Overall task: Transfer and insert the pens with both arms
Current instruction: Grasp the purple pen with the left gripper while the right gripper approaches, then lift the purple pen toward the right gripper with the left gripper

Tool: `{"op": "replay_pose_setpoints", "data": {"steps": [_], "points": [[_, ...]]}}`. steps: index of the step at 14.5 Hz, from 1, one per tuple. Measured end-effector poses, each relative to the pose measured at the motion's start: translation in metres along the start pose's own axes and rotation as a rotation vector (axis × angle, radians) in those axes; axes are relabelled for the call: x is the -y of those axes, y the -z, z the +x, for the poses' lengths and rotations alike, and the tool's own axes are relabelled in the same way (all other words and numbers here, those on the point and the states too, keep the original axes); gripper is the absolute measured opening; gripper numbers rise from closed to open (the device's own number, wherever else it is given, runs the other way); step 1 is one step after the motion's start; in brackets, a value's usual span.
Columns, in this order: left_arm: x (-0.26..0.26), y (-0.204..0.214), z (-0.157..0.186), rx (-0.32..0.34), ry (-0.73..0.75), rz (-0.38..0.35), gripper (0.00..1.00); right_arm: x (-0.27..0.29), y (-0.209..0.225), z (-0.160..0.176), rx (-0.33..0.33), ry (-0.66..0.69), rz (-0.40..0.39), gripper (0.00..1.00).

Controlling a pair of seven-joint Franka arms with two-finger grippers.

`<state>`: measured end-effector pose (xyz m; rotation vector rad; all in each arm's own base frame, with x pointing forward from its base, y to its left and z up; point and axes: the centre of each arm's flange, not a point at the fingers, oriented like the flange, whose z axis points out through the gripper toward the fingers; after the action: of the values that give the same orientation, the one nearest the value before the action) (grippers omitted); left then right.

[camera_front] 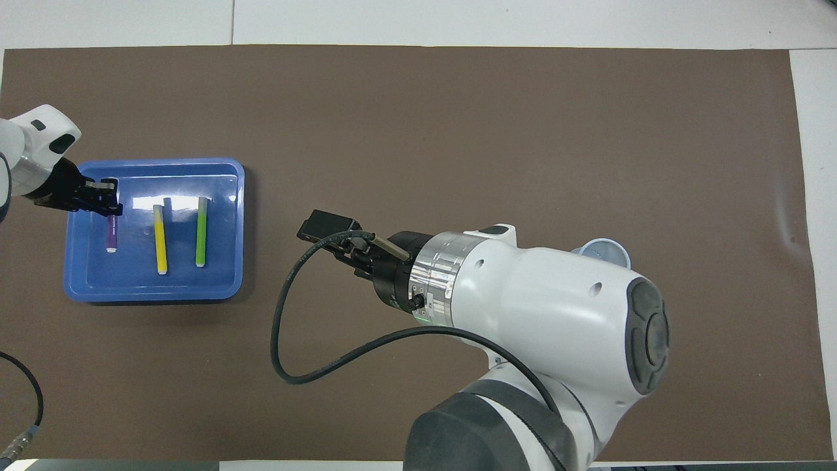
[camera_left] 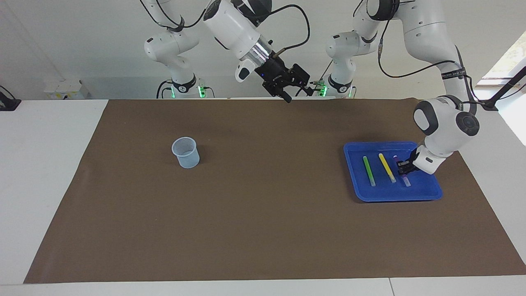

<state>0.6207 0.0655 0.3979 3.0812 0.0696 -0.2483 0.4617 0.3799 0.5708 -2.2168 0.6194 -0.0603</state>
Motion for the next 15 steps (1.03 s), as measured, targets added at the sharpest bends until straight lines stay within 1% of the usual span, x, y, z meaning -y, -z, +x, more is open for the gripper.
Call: {"op": "replay_pose_setpoints", "data": {"steps": [2,4,7,9,12,15], "points": [[-0.017,0.037,-0.008,0.011,0.075,-0.041,0.17,0.000,0.000,0.001,-0.002,0.001,0.000,1.00],[-0.041,0.067,-0.021,0.017,0.165,-0.074,0.17,-0.002,0.003,0.008,-0.011,0.036,0.001,1.00],[-0.080,0.104,-0.047,0.033,0.315,-0.134,0.17,-0.007,0.015,0.036,-0.045,0.123,0.003,1.00],[-0.106,0.129,-0.068,0.057,0.436,-0.197,0.17,-0.005,0.022,0.051,-0.058,0.162,0.005,1.00],[-0.153,0.157,-0.098,0.120,0.614,-0.273,0.17,0.009,0.016,0.044,-0.029,0.196,0.005,1.00],[-0.213,0.162,-0.118,0.199,0.785,-0.301,0.17,0.016,0.006,0.029,-0.007,0.218,0.006,1.00]]}}
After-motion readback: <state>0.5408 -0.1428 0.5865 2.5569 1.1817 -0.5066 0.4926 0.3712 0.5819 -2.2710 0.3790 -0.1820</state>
